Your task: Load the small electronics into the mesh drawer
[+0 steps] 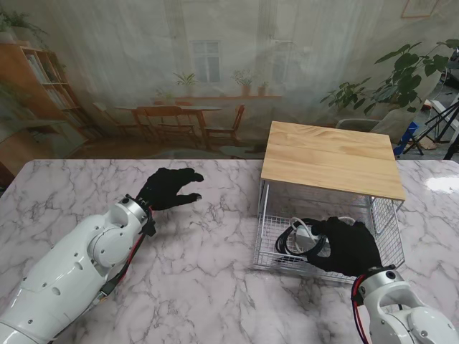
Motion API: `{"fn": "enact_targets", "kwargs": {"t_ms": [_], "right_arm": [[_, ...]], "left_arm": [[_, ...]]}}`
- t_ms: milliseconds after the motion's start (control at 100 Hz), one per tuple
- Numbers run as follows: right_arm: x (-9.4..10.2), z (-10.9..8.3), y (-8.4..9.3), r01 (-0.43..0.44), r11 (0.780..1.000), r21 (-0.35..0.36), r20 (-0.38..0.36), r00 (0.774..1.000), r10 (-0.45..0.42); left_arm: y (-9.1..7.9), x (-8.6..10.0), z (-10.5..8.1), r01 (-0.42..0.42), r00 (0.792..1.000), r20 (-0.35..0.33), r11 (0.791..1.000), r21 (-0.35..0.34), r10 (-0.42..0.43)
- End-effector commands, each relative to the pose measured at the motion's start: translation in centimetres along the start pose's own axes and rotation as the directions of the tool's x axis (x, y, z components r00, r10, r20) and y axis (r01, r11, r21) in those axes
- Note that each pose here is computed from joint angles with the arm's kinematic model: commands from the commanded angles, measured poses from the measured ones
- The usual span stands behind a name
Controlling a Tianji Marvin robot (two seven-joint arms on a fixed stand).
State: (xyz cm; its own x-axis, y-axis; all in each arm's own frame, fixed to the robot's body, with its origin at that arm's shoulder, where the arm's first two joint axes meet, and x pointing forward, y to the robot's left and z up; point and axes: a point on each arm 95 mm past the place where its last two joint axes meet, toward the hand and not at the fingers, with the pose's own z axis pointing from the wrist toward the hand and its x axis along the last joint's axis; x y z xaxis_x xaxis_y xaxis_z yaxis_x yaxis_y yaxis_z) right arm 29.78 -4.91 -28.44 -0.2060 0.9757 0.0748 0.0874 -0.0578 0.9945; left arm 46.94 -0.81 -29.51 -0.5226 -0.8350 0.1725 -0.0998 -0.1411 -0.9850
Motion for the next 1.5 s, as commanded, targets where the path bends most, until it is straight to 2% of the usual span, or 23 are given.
{"fn": "enact_targets", "kwargs": {"t_ms": [0,180,410,750,960,1090,1490], "right_arm": [[0.5,-0.5,-0.7,0.003,1.0,0.021,0.001,1.0,-0.003],[1.2,-0.9,-1.8,0.017,0.997,0.075,-0.006,1.0,-0.016],[1.0,-0.8,-3.1,0.029,0.991,0.132,0.016,0.999,-0.031],[0.8,0.0,-4.4,0.067,0.984,0.167,0.034,0.997,-0.074],[0.6,0.8,-4.8,0.059,0.988,0.146,0.049,0.997,-0.067],[0.5,1.4,-4.8,0.027,0.994,0.107,0.067,0.997,-0.034],[-0.1,2.9,-3.4,0.014,0.999,0.047,0.073,0.997,-0.018]], "left_arm": [[0.2,-0.1,-0.1,-0.002,1.0,0.006,1.0,-0.015,0.002],[0.5,-0.3,-0.4,-0.002,1.0,0.02,1.0,-0.019,0.002],[0.5,-0.4,-0.4,-0.003,1.0,0.024,1.0,-0.019,0.004],[0.6,-0.6,-0.6,-0.002,1.0,0.031,1.0,-0.019,0.003],[0.7,-0.7,-0.6,-0.006,1.0,0.029,1.0,-0.023,0.007],[0.7,-0.7,-0.5,-0.006,1.0,0.028,1.0,-0.024,0.007],[0.7,-0.7,-0.4,-0.007,1.0,0.022,1.0,-0.028,0.007]]}}
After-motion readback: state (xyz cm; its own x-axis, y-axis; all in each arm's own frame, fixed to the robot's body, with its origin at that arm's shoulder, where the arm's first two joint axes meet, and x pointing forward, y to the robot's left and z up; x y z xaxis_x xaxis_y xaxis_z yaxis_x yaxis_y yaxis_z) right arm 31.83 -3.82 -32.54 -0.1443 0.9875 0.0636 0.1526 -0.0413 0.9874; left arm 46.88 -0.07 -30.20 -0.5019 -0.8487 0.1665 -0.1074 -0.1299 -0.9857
